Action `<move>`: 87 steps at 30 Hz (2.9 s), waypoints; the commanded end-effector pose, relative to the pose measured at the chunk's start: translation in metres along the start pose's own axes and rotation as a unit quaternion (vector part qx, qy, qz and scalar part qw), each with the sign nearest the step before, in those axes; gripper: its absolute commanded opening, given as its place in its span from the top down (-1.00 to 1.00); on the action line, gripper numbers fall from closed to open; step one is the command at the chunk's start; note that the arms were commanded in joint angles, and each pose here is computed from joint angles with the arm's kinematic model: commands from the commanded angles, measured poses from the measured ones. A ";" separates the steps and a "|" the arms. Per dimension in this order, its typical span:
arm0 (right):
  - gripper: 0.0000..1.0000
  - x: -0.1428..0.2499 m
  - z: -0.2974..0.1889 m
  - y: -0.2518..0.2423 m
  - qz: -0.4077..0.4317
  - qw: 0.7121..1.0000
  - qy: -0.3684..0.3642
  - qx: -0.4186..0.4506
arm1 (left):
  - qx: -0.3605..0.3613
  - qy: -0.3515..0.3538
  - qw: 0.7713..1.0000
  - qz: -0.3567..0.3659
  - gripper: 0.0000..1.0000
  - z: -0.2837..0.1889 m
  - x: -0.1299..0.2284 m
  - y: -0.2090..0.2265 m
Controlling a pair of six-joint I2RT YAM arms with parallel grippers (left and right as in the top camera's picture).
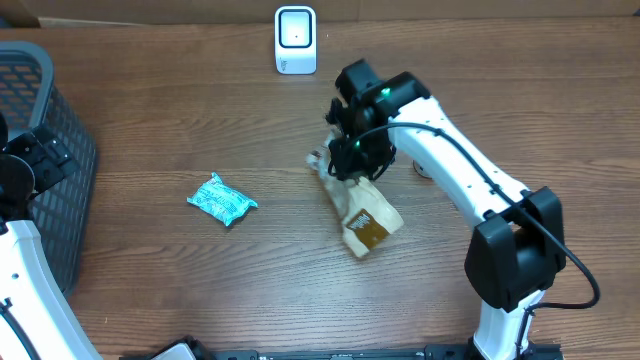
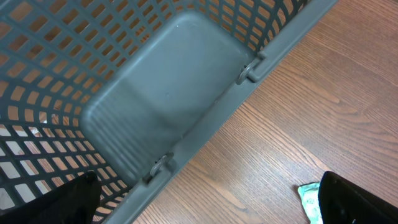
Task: Scan the item barcode
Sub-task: 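Lift the snack bag and carry it toward the scanner, then hold the snack bag in front of the scanner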
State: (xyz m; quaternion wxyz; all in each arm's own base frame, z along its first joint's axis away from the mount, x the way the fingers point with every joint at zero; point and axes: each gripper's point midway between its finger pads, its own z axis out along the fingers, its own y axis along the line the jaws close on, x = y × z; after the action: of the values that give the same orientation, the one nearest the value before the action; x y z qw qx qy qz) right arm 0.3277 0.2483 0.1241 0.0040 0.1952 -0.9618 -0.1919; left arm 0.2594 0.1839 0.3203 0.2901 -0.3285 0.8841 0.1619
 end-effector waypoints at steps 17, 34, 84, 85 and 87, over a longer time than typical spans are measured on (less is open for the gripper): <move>0.92 -0.044 -0.173 0.060 -0.118 0.843 -0.191 -0.488 | -0.007 -0.004 1.000 0.006 -0.99 -0.001 -0.003 0.003; 0.92 -0.056 -0.132 0.040 -0.046 0.912 -0.168 -0.371 | -0.007 -0.004 1.000 0.006 -0.99 -0.001 -0.003 0.003; 0.92 -0.283 -0.076 -0.055 -0.239 0.705 -0.344 0.573 | -0.007 -0.004 1.000 0.006 -0.99 -0.001 -0.003 0.003; 0.92 -0.283 -0.076 -0.054 -0.240 0.705 -0.344 0.573 | -0.007 -0.004 1.000 0.006 -0.99 -0.001 -0.003 0.003; 0.92 -0.283 -0.076 -0.055 -0.239 0.705 -0.343 0.573 | -0.007 -0.004 1.000 0.006 -0.99 -0.001 -0.003 0.003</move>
State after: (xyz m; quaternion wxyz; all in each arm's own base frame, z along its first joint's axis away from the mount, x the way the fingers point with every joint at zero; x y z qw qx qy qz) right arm 0.6134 0.2849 0.1966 -0.4886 0.3088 -0.7422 0.3392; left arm 0.2594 0.1839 0.3201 0.2900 -0.3285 0.8842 0.1619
